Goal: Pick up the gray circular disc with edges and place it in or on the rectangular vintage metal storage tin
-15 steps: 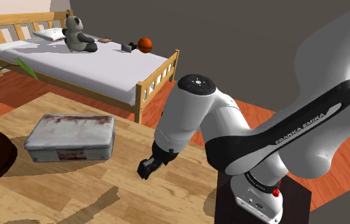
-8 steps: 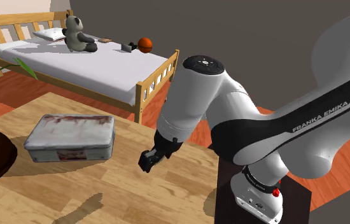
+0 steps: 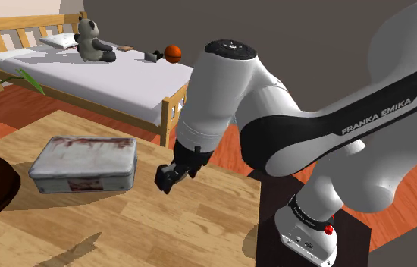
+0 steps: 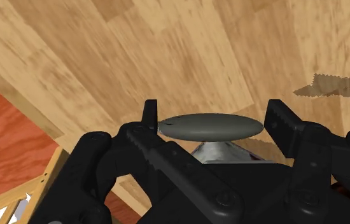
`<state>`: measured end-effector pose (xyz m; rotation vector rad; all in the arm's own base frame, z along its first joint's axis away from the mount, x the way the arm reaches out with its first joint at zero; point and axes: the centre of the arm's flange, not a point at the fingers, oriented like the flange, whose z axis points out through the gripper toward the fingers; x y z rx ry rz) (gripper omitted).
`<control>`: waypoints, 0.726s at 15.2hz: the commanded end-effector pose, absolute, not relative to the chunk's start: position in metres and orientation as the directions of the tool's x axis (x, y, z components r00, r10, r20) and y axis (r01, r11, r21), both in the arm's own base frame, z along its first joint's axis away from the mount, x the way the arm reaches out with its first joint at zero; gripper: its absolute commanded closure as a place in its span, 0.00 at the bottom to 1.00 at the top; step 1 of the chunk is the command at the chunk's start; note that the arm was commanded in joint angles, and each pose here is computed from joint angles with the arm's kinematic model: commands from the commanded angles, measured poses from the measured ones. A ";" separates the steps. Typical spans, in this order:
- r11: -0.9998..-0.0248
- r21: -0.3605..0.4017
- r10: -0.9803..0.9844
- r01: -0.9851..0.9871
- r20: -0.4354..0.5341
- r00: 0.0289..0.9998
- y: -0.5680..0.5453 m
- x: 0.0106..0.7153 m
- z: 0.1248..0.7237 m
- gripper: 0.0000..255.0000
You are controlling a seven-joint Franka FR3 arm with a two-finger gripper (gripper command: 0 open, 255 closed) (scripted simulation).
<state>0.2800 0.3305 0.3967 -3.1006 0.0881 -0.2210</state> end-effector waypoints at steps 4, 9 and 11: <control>-0.998 -0.035 -0.059 -0.054 0.140 0.988 0.351 0.343 0.399 1.00; -0.998 -0.035 -0.059 -0.054 0.140 0.988 0.373 0.405 0.400 1.00; -0.998 -0.035 -0.059 -0.054 0.140 0.988 0.381 0.430 0.401 1.00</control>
